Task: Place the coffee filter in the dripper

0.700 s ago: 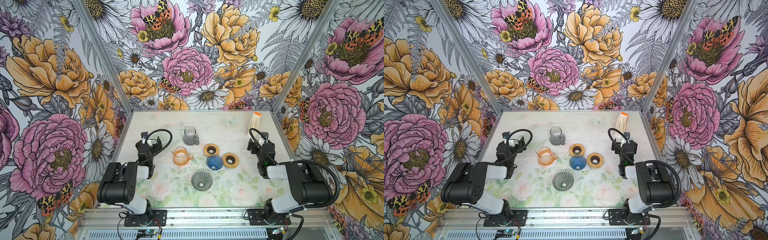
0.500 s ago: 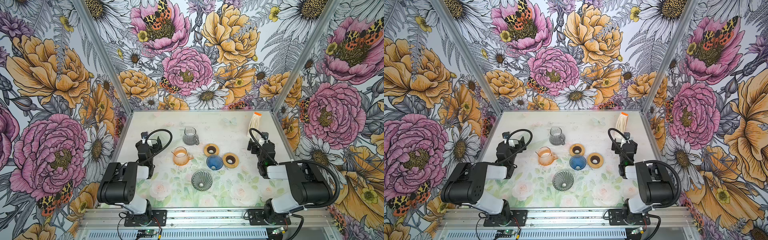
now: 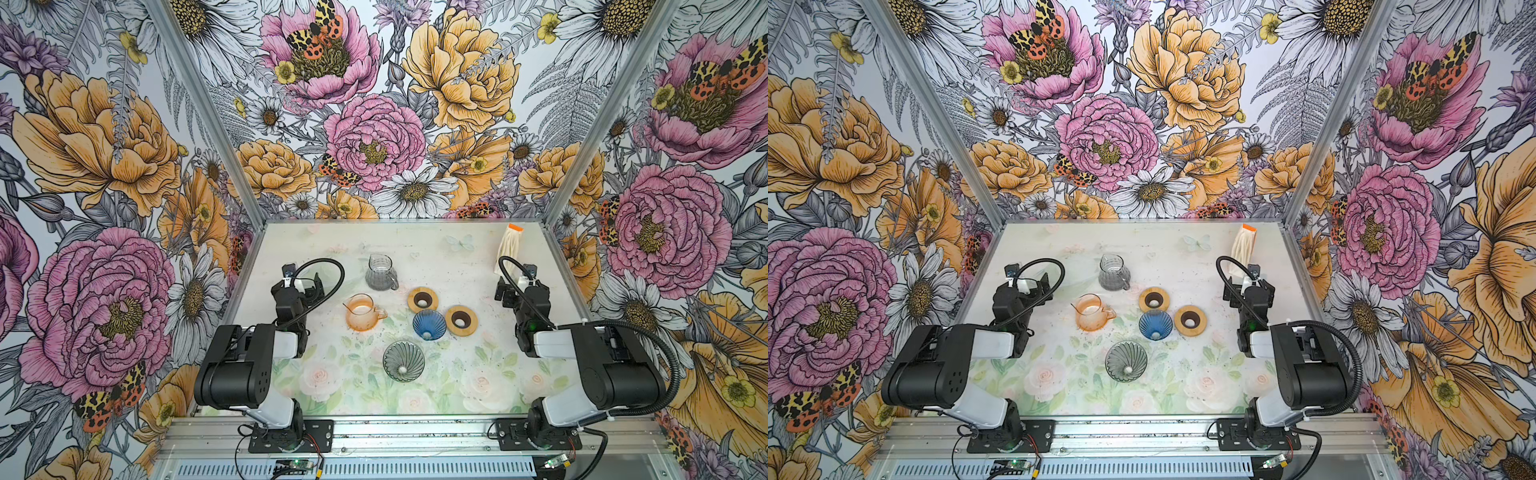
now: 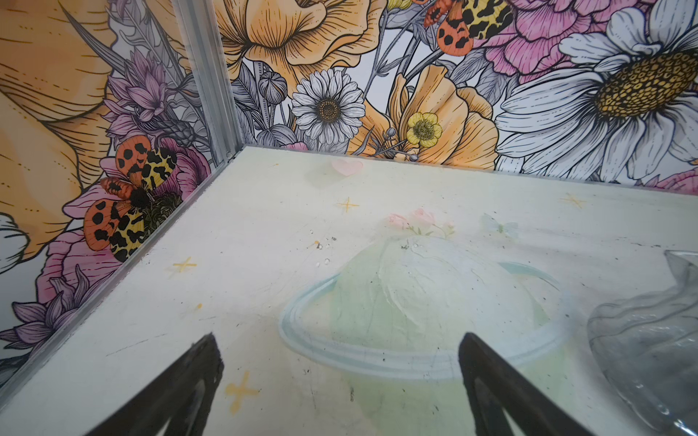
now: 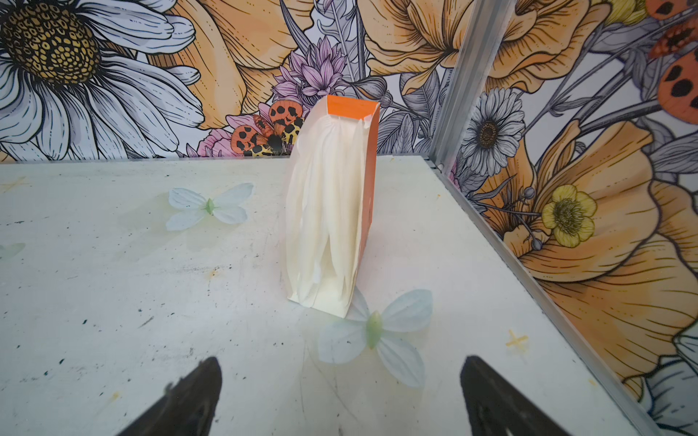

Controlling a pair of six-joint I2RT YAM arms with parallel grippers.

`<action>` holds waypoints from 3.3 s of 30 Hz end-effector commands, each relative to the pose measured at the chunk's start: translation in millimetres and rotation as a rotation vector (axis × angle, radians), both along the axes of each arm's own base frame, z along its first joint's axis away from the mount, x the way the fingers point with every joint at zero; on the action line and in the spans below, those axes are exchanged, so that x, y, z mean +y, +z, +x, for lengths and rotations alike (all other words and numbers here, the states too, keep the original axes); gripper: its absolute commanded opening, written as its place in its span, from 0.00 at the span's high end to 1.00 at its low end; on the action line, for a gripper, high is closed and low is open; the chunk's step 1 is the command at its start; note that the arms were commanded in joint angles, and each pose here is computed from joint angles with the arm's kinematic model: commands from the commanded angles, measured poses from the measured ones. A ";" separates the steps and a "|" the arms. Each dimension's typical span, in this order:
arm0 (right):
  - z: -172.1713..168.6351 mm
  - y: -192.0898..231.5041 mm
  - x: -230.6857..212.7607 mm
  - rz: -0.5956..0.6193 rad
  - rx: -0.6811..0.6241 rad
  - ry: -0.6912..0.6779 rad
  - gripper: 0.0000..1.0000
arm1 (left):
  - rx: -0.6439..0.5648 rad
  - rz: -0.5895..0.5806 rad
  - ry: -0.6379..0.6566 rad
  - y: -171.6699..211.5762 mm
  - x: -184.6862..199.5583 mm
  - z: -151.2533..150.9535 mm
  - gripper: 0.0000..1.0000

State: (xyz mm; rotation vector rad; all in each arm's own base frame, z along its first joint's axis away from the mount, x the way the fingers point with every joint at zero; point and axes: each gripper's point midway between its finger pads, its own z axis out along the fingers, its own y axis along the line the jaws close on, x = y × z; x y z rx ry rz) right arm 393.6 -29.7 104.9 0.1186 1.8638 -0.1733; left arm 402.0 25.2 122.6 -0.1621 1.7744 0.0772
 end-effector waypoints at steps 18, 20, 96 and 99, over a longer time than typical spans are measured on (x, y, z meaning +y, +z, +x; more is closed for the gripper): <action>6.9 7.4 -0.1 0.020 -0.022 0.001 0.00 | -0.025 -0.018 -0.037 6.1 -0.8 2.9 0.01; 6.2 7.3 0.0 0.019 -0.022 0.002 0.01 | -0.026 -0.017 -0.037 6.3 -1.0 2.8 0.01; -76.8 -27.2 117.9 0.757 0.815 0.220 0.23 | 0.584 -0.240 -0.493 77.0 -177.9 -81.8 0.01; -85.1 -40.7 120.6 0.788 0.863 0.209 0.27 | 0.594 -0.239 -0.503 75.9 -181.9 -76.6 0.01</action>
